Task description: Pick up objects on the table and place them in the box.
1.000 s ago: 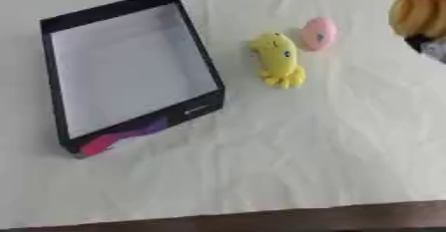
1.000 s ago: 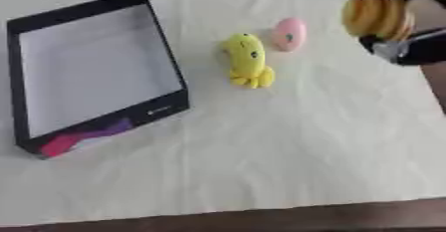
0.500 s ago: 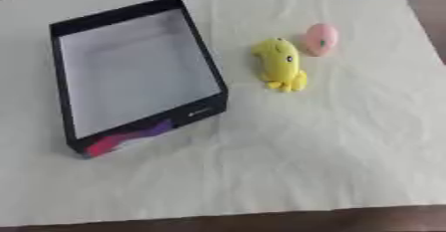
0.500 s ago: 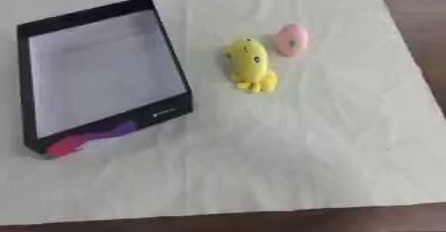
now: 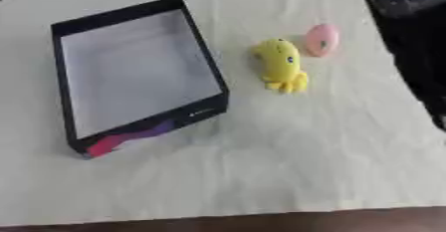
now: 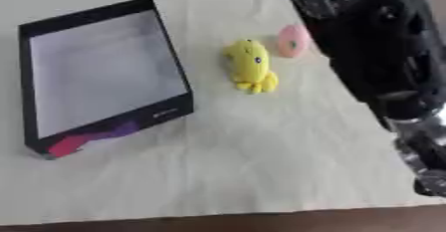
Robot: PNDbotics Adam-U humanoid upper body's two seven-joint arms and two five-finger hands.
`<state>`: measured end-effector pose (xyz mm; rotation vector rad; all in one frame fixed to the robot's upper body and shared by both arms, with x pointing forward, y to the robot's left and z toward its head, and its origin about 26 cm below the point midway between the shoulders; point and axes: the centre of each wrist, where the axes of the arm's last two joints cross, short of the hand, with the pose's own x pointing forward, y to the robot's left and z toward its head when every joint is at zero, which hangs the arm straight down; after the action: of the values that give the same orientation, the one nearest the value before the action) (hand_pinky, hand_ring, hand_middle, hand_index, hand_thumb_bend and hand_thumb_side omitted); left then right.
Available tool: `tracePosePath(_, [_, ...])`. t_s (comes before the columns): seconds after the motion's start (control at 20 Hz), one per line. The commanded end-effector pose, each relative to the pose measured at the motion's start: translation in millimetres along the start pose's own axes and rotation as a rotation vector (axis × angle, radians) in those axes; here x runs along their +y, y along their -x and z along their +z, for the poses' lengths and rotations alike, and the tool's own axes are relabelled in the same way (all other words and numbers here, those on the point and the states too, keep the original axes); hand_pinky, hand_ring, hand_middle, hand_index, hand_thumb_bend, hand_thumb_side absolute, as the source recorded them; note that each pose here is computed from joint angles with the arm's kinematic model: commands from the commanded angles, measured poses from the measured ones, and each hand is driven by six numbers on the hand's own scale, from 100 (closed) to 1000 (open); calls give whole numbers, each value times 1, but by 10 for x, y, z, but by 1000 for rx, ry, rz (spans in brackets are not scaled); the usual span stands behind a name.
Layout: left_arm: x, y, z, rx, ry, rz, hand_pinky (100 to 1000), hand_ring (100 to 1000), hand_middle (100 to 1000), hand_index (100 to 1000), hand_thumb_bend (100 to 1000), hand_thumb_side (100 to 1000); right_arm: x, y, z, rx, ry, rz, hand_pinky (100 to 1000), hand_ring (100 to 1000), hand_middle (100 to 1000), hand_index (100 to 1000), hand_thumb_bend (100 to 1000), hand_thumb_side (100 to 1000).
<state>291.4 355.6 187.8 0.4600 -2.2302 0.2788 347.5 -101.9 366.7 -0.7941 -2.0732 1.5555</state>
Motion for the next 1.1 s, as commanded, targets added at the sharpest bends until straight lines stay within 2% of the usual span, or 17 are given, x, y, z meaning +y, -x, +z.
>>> tracePosePath(0.05, [50, -162, -131, -74, 6, -22, 775, 853, 876, 865, 428, 636, 111, -43, -214, -3, -15, 26, 641, 543, 470, 626, 364, 100])
tracePosePath(0.4, [73, -188, -153, -89, -3, -31, 776, 853, 876, 865, 429, 635, 412, -122, -420, -13, -64, 24, 639, 543, 472, 627, 364, 100])
tracePosePath(0.75, [79, -186, -149, -90, -10, -32, 777, 853, 875, 865, 430, 637, 645, -108, -405, -25, -140, -10, 635, 542, 472, 627, 365, 100])
tracePosePath(0.8, [80, -185, -147, -89, -11, -32, 777, 853, 875, 865, 429, 633, 667, -111, -399, -28, -151, -16, 635, 542, 471, 627, 393, 100])
tracePosePath(0.85, [80, -184, -146, -89, -12, -31, 777, 853, 875, 865, 429, 638, 689, -116, -397, -31, -163, -20, 635, 543, 472, 627, 365, 100])
tracePosePath(1.1, [68, -184, -145, -88, -9, -27, 777, 852, 875, 864, 429, 637, 796, -151, -410, -48, -217, -35, 648, 554, 482, 638, 367, 100])
